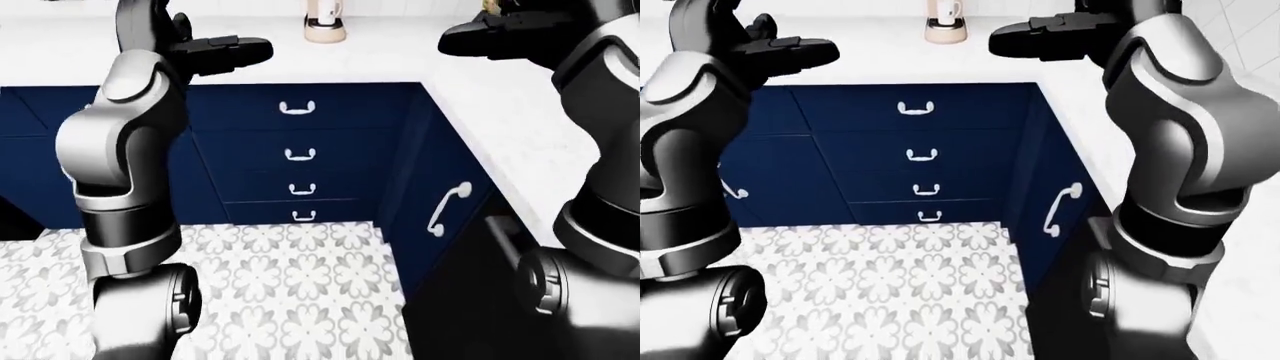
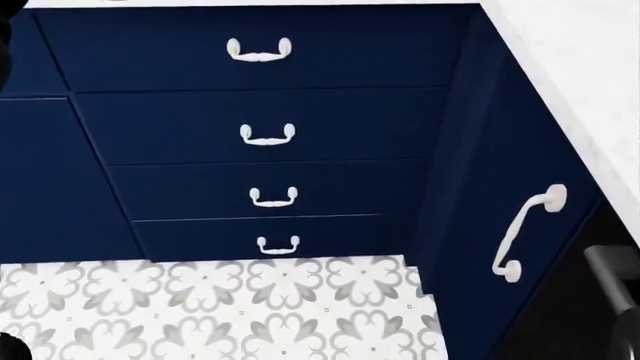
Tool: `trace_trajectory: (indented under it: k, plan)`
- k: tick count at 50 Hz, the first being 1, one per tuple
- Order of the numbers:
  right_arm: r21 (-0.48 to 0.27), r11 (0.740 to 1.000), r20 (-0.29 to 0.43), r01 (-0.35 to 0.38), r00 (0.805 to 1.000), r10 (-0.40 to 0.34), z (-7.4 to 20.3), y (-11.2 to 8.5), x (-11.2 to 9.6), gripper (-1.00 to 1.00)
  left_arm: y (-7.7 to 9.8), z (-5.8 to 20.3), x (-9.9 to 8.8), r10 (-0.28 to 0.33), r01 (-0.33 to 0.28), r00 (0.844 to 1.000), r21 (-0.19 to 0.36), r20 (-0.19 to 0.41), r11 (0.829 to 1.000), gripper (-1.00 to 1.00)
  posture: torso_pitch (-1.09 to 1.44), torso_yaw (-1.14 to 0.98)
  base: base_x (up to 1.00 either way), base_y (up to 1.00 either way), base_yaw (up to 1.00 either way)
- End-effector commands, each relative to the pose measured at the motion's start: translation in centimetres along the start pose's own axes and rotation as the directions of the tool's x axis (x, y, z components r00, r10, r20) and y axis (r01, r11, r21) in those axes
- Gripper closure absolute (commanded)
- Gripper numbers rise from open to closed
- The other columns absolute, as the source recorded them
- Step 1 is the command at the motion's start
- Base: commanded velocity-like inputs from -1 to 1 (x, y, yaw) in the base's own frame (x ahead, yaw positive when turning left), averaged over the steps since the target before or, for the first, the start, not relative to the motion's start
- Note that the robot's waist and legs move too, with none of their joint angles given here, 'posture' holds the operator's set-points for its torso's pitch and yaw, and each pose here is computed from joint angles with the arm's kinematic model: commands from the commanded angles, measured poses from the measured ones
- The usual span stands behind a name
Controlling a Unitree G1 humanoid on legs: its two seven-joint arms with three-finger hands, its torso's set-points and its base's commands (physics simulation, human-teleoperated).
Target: Press the button on the coffee machine to serve coffee.
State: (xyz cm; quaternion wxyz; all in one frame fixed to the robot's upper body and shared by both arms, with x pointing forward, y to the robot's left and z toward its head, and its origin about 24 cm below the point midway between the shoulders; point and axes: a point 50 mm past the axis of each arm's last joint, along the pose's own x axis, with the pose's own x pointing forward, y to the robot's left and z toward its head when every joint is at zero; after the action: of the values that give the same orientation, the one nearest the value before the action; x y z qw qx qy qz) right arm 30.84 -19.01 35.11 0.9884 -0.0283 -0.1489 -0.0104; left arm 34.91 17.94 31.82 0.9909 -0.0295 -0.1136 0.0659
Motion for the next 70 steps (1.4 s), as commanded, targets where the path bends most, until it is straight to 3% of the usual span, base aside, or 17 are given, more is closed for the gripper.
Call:
trace_trajectory:
  k: [1,13,21,70]
  plan:
    - [0.001,1.000,0.091,0.008,0.996,-0.008,2.0,-0.2,-0.1,-1.00,0.3,3.6,-0.2,0.007,-0.004,0.991,-0.025,0.137,1.000,-1.00,0.00,0.00,0.00,0.00,0.00]
    - [0.015,1.000,0.120,0.001,0.993,-0.003,4.6,-0.7,0.3,-1.00,0.9,6.0,0.9,0.017,-0.009,0.989,-0.061,0.145,0.998,-1.00,0.00,0.00,0.00,0.00,0.00]
    - [0.020,1.000,0.118,0.003,0.993,-0.005,5.1,-0.8,0.4,-1.00,0.8,6.0,0.9,0.014,-0.005,0.989,-0.059,0.149,0.998,-1.00,0.00,0.00,0.00,0.00,0.00]
    - [0.041,0.999,0.118,-0.003,0.993,-0.002,4.5,-0.8,0.4,-1.00,0.5,5.1,0.9,-0.004,0.012,0.992,-0.069,0.125,0.998,-1.00,0.00,0.00,0.46,0.00,0.00]
